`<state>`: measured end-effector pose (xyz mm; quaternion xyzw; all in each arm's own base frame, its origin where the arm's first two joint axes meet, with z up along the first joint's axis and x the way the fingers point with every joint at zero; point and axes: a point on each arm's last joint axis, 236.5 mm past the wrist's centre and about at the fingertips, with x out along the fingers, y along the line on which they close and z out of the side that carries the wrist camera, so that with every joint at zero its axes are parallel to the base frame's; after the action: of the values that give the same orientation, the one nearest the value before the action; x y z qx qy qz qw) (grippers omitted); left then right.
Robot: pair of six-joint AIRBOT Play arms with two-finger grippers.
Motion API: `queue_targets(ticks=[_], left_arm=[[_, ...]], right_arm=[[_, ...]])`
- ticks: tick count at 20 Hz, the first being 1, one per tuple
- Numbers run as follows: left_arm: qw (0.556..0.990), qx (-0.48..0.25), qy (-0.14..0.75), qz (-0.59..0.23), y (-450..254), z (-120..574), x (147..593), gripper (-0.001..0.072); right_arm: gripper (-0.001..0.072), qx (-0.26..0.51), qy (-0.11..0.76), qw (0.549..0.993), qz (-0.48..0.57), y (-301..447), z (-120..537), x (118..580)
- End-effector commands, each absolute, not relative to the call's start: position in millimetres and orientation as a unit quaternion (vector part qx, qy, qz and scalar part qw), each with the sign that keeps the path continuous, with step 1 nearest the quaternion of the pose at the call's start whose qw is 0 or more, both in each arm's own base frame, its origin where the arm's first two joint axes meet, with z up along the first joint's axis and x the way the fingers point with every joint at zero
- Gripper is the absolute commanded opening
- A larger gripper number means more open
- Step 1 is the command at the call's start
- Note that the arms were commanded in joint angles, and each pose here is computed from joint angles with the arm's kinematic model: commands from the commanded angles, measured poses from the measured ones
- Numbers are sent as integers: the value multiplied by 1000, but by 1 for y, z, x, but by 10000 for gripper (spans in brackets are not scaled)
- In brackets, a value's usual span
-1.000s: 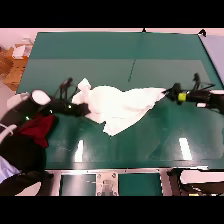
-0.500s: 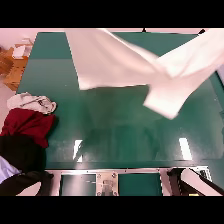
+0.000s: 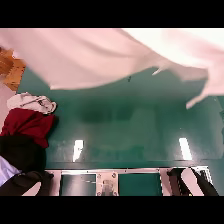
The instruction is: Fold the shirts.
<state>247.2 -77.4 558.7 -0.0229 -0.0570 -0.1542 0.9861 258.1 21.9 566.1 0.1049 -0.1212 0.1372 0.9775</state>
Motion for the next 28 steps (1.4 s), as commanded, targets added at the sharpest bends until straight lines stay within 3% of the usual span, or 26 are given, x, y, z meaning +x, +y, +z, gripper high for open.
queue_targets(ticks=[1,6,11,15,19,20,22,23,28], left_arm=[[997,-5,-22,-74,-41,539,257,21],[992,33,112,-47,-57,429,373,21],[935,31,343,-86,-119,194,512,21],[882,-34,441,-163,-185,37,561,21],[864,-73,463,-181,-208,-19,580,22],[864,-80,463,-184,-211,-19,580,36],[863,-93,459,-191,-212,-2,581,634],[855,-101,469,-197,-206,12,577,626],[800,-101,566,-174,-102,78,514,621]], right_arm=[[13,103,-104,979,140,28,558,255],[13,215,10,962,166,-1,449,331],[13,325,192,922,88,-28,210,441],[13,389,313,865,37,-46,62,480],[15,415,371,830,19,-50,-10,492],[71,417,376,827,16,-51,-16,491],[297,417,373,828,16,-58,-12,490],[338,414,377,828,26,-63,-4,487],[342,377,423,824,30,-126,26,427]])
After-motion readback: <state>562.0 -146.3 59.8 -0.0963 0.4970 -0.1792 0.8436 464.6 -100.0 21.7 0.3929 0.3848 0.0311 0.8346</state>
